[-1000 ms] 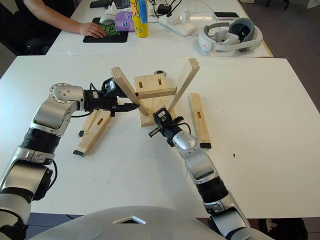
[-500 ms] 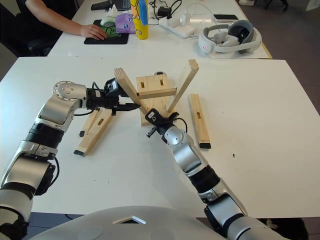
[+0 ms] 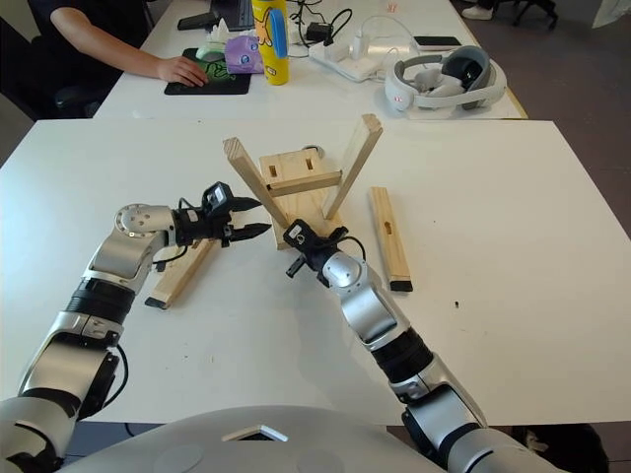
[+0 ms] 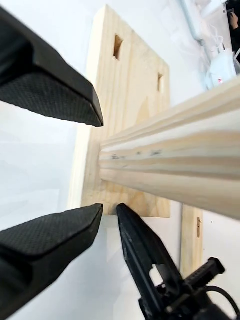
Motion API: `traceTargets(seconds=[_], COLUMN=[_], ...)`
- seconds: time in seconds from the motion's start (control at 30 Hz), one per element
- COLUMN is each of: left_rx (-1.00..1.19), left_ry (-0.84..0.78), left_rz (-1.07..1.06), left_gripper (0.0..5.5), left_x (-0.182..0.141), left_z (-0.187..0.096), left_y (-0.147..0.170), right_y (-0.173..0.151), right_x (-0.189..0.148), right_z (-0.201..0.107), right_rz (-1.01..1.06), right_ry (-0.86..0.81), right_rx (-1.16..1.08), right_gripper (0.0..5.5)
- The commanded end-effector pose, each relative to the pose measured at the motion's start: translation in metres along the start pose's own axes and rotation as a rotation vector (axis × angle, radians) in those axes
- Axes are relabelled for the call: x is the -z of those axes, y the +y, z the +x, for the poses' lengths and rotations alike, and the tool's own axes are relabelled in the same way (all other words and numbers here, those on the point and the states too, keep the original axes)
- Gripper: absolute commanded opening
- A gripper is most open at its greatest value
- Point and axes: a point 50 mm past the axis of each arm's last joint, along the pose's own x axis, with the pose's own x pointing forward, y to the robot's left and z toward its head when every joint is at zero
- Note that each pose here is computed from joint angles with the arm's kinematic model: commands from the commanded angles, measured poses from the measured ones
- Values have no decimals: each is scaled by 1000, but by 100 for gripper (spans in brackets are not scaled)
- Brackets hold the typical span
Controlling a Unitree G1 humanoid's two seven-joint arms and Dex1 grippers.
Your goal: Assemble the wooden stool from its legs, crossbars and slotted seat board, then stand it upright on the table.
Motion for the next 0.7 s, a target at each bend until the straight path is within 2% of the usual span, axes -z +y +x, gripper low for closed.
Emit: traceTargets(seconds=[0.03,0.07,0.23,0.4,0.53,0.7], left_rx=[-12,-9,-136,-217,-218,-334], left_ry=[-32,-35,-33,-22,43,133], left_rz=[32,27,30,-11,-59,-156], left_gripper=[346,361,361,361,361,361], left_x=[-9,-10,-12,-10,-3,16], left_z=[-5,-8,-29,-30,-22,-10], left_y=[0,-1,1,-22,-49,-65], right_y=[18,18,20,19,-9,-55], right_x=[46,45,40,19,-15,-9], right_z=[2,2,5,8,-7,-54], right_rz=[73,74,116,216,276,216], right_ry=[207,205,202,144,-17,-43], right_rx=[-100,-102,-110,-110,6,139], right_gripper=[0,0,0,0,0,0])
